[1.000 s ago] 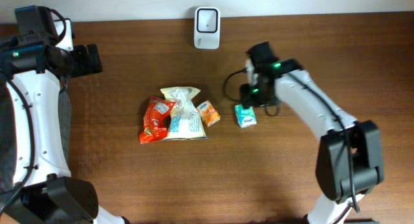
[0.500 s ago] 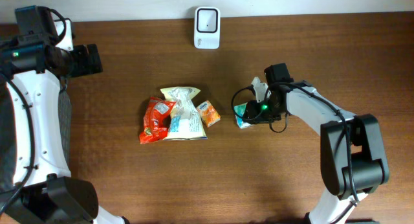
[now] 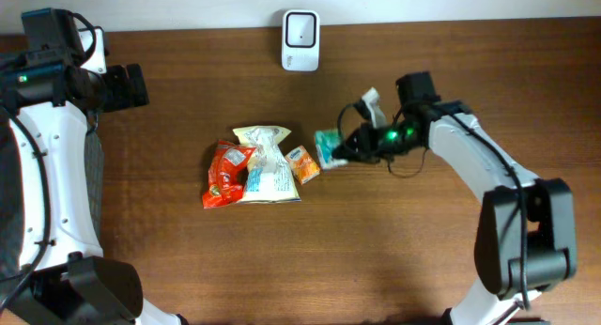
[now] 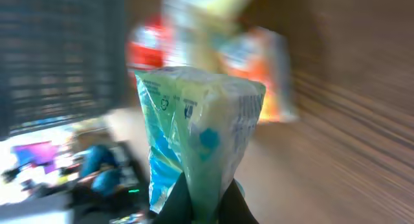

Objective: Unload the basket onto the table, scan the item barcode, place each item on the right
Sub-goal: 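Lift the green pack and hold it over the barcode scanner window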

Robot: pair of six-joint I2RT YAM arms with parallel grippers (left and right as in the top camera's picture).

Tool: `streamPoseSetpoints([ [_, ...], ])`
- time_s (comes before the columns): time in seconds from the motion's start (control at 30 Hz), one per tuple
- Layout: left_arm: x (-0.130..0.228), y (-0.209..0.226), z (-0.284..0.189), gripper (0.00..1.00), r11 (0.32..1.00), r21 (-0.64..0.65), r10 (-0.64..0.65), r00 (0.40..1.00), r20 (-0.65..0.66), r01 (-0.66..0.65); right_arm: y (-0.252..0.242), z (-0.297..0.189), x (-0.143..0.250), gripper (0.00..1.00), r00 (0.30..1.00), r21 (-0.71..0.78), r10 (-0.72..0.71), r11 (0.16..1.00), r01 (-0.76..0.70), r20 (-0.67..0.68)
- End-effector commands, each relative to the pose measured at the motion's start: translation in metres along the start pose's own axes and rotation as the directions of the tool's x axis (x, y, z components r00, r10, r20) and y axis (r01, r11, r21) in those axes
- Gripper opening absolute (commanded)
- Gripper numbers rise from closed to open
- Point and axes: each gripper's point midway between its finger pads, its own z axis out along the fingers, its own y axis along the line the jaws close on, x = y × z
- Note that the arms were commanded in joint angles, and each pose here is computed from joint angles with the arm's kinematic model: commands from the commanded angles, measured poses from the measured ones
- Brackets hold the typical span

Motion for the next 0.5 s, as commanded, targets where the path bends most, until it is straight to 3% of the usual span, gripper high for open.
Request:
streamPoseSetpoints([
  [0.0,-0.001,0.0,0.0,0.99,1.0,0.006,0.013,1.0,0.002,-0.013,0.078,-0.025,-0.008,0.04,0.997,-0.336,-0.077,0.939,0.079,0.019],
  [0.13,-0.001,0.0,0.0,0.99,1.0,0.006,0.013,1.0,0.002,-0.013,0.114,-0.043,-0.011,0.04,0.999,-0.491,-0.008,0.871,-0.012,-0.037],
  [0.3,-0.001,0.0,0.0,0.99,1.0,0.006,0.013,1.0,0.002,-0.013,0.125,-0.048,-0.025,0.04,0.994,-0.518,0.063,0.85,-0.099,-0.087],
  [0.43,-0.001,0.0,0.0,0.99,1.0,0.006,0.013,1.0,0.002,-0.013,0.135,-0.054,-0.043,0.04,0.999,-0.526,-0.009,0.85,-0.012,-0.038],
  [0.47,-0.001,0.0,0.0,0.99,1.0,0.006,0.013,1.0,0.002,-0.013,0.141,-0.057,-0.05,0.04,0.997,-0.528,-0.078,0.846,0.07,0.007],
])
